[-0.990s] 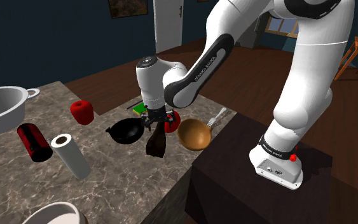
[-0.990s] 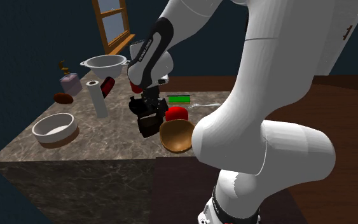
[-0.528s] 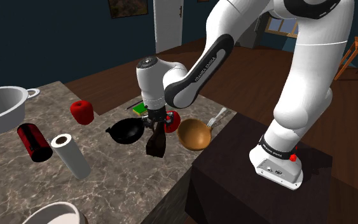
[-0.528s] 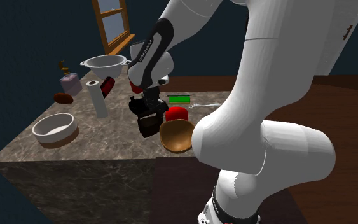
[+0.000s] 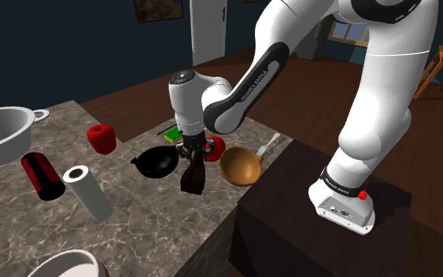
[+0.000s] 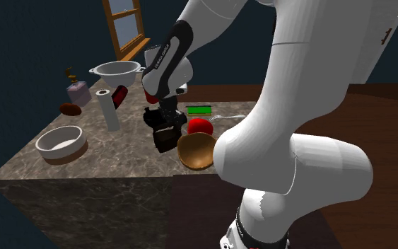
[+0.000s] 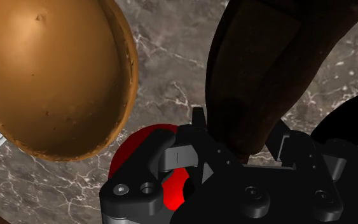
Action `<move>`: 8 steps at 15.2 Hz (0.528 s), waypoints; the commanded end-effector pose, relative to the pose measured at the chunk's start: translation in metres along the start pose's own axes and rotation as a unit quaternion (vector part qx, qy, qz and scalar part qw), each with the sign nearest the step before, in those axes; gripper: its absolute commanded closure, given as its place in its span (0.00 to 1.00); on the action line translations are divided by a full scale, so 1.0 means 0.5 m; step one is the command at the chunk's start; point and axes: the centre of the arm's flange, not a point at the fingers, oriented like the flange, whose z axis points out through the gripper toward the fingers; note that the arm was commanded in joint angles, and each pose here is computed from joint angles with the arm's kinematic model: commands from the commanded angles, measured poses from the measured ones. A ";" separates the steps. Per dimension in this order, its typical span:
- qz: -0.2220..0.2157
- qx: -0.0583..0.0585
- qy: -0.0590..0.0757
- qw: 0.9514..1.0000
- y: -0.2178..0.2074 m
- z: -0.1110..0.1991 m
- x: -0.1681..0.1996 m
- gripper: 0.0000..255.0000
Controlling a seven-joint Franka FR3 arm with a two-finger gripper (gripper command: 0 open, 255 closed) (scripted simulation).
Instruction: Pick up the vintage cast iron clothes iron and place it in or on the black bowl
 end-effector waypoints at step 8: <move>0.000 0.000 0.000 1.000 0.007 -0.073 0.006 1.00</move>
